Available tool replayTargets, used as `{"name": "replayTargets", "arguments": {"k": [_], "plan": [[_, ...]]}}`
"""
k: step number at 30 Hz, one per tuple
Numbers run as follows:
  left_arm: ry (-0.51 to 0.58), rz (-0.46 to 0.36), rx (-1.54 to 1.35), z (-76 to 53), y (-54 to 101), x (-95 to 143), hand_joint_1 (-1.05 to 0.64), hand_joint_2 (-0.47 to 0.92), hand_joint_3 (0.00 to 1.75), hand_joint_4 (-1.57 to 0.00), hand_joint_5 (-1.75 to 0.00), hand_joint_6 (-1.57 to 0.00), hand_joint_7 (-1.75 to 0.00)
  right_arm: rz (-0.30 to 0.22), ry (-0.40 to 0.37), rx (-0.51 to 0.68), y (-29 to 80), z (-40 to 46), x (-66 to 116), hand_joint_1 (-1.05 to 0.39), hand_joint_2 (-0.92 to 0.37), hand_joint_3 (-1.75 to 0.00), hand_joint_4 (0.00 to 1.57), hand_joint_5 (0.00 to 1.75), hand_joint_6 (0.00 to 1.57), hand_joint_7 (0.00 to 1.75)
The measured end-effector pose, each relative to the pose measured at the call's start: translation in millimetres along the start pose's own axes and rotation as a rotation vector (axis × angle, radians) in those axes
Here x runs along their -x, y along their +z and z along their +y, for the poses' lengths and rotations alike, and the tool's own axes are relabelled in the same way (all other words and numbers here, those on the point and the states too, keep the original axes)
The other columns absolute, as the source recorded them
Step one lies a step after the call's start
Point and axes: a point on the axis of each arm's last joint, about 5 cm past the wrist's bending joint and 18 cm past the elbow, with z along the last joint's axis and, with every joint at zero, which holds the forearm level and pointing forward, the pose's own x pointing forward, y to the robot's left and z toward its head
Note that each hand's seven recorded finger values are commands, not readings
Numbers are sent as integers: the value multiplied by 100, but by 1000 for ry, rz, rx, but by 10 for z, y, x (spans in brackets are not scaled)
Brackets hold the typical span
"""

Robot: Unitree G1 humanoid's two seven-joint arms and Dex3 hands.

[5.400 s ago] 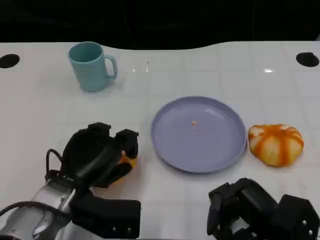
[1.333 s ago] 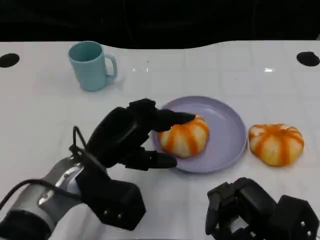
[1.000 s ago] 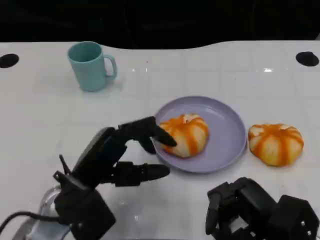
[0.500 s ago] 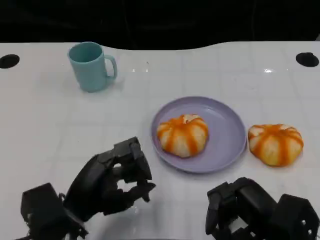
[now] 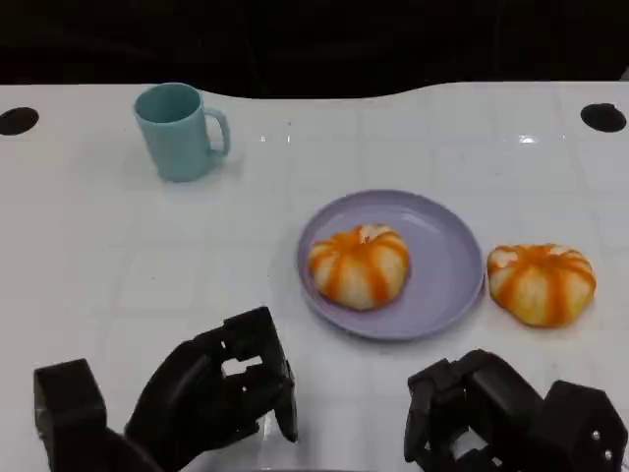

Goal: Grasp the bread from the table and place it into the plate.

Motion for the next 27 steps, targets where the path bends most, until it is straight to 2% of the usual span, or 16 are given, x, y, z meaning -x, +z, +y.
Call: {"name": "replayTargets", "arguments": {"k": [27], "plan": [[-29, 36, 92, 57, -72, 21, -72, 91, 18, -86, -175, -66, -175, -2, 2, 15, -20, -35, -4, -105, -11, -137, 154, 129, 157, 105]]}}
